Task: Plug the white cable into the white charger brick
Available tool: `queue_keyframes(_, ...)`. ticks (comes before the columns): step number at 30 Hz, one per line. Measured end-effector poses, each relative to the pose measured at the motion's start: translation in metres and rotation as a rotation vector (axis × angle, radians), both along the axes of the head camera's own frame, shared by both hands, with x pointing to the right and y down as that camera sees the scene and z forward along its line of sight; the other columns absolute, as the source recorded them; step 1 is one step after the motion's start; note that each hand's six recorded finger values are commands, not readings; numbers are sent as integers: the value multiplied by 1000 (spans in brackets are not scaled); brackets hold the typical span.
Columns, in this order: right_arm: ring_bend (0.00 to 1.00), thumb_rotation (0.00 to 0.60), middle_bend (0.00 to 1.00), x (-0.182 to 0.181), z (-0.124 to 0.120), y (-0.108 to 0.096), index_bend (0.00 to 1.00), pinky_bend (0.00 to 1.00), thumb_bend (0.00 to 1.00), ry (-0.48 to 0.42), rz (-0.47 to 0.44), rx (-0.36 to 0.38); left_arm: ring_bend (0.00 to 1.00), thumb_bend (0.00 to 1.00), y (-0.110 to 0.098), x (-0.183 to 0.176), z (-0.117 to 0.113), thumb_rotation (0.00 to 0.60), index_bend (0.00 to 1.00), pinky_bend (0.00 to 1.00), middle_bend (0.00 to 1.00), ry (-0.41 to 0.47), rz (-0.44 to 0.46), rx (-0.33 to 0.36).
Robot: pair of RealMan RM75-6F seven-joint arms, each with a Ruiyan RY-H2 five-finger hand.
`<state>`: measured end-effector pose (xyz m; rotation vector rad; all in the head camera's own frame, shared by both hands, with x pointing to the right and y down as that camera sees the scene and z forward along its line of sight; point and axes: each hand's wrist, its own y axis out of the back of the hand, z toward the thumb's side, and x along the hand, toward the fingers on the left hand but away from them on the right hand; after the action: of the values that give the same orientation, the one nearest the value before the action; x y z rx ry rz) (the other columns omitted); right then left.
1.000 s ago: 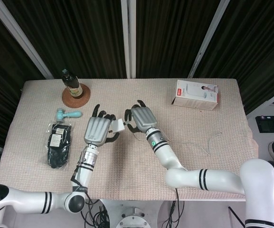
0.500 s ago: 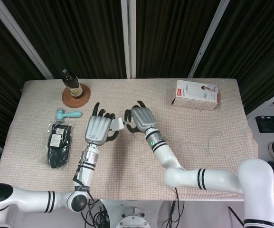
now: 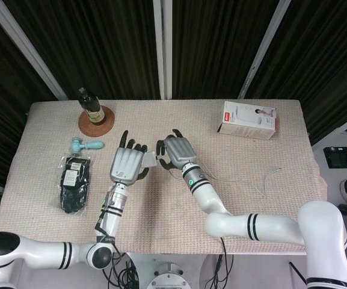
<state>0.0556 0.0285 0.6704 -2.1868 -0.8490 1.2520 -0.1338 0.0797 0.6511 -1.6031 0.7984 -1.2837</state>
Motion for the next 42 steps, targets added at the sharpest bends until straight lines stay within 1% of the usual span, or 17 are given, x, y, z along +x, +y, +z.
queue_keyframes(8, 230, 600, 483, -2, 2, 2, 631, 48, 335, -14, 21, -12, 233, 250, 0, 3, 0, 531, 464, 61, 447, -5, 0, 0)
queue_keyframes(19, 232, 600, 486, -4, 3, 2, 631, 48, 332, -16, 41, -8, 234, 248, -1, 7, 2, 536, 464, 61, 447, -8, -5, -4)
queue_keyframes(21, 225, 600, 471, -2, 4, 2, 581, 45, 304, -9, 38, -5, 233, 247, -1, 6, 2, 536, 464, 61, 446, -5, -8, -7)
queue_keyframes(24, 168, 600, 399, 3, 5, 3, 400, 33, 170, 0, 35, -4, 233, 245, -1, 4, 3, 535, 464, 61, 445, 3, -11, -16)
queue_keyframes(25, 132, 600, 353, 4, 5, 3, 311, 29, 104, 0, 36, -5, 233, 244, -1, 3, 3, 535, 464, 61, 444, 7, -13, -20)
queue_keyframes(27, 101, 600, 293, 9, 5, 2, 209, 23, 48, 0, 41, -4, 233, 244, 0, 1, 4, 535, 464, 61, 441, 20, -19, -33)
queue_keyframes(29, 80, 600, 243, 16, 4, 2, 115, 20, 27, 1, 47, -3, 234, 244, 0, -2, 6, 533, 464, 62, 439, 36, -26, -48)
queue_keyframes(32, 59, 600, 194, 27, 3, 1, 50, 18, 26, 8, 53, 5, 226, 244, 1, -8, 8, 537, 461, 61, 429, 57, -33, -68)
queue_keyframes(35, 56, 600, 179, 41, 1, 0, 30, 16, 26, 24, 53, 15, 210, 244, 4, -17, 14, 536, 456, 59, 415, 62, -30, -80)
queue_keyframes(38, 49, 600, 167, 60, -4, -2, 10, 15, 26, 49, 48, 41, 207, 243, 7, -29, 24, 541, 450, 55, 409, 51, -29, -100)
queue_keyframes(42, 43, 600, 160, 91, -13, -4, 3, 14, 26, 78, 50, 77, 187, 237, 12, -46, 47, 549, 426, 46, 390, 24, -35, -151)
